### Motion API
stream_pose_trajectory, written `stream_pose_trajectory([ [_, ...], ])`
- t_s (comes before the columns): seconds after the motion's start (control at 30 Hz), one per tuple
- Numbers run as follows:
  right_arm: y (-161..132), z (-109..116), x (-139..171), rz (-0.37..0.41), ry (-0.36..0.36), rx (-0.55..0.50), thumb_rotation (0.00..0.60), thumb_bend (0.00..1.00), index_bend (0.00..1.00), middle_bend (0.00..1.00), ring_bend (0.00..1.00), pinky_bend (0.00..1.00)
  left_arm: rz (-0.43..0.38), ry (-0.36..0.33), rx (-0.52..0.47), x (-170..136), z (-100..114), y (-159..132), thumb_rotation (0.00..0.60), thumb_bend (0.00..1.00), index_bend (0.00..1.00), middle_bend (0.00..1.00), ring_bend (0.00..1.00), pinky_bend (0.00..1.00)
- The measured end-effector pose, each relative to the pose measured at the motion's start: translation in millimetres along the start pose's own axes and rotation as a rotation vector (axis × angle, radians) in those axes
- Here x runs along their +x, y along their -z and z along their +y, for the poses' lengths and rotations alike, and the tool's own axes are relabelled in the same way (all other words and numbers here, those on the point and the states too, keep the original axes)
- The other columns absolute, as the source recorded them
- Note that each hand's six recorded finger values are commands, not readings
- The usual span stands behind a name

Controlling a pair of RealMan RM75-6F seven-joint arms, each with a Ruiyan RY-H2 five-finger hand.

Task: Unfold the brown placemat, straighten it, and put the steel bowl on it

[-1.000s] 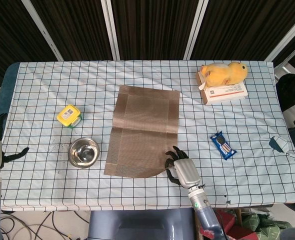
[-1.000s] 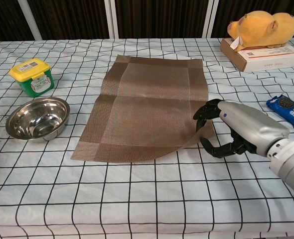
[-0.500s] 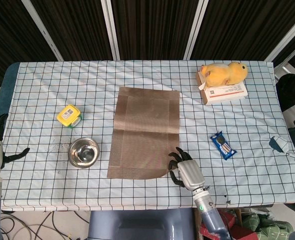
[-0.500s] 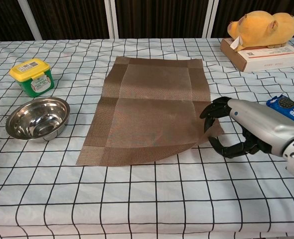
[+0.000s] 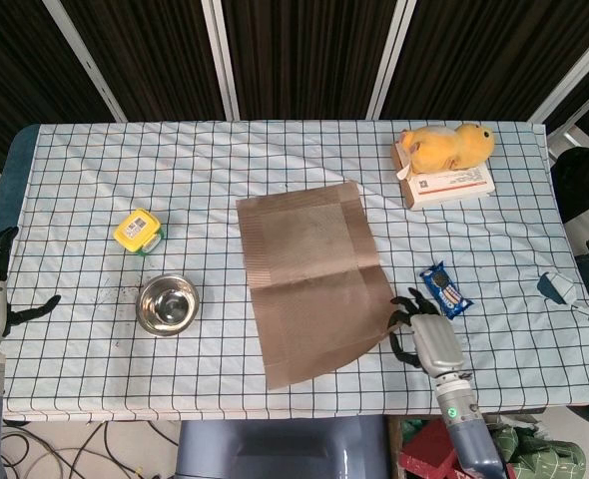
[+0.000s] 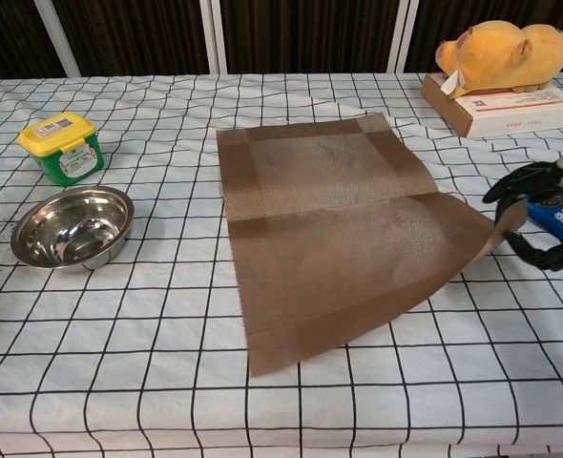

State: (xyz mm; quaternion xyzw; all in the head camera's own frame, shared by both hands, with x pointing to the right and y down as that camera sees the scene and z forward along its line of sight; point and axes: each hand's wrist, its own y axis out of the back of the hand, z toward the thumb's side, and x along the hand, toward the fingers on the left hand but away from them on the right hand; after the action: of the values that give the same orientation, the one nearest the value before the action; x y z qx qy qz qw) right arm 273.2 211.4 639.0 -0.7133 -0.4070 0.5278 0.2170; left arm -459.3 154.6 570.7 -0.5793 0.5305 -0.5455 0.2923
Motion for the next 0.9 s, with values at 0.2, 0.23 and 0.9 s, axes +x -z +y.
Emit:
stream_pose_trajectory([
  [0.2,33.3,37.0,-21.0,-0.137,0.046,-0.018,0.6,0.5,0.59,0.22,0.06,0.16,0.002,0.0,-0.002,-0.2,-0.1,-0.2,0.6,0.04,0.04,0.05,0.01,0.08],
  [0.23,39.1,46.7,-27.9,-0.157,0.06,-0.004,0.6,0.5,0.59,0.22,0.06,0.16,0.001,0.001,-0.003,-0.4,-0.3,-0.5,0.6,0.04,0.04,0.05,0.01,0.08],
  [0.9,57.0,153.7,-149.6,-0.258,0.177,0.596,0.6,0.44,0.54,0.19,0.06,0.16,-0.002,0.004,-0.007,-1.6,-1.4,-2.9,0.6,0.04,0.05,0.05,0.01,0.08],
])
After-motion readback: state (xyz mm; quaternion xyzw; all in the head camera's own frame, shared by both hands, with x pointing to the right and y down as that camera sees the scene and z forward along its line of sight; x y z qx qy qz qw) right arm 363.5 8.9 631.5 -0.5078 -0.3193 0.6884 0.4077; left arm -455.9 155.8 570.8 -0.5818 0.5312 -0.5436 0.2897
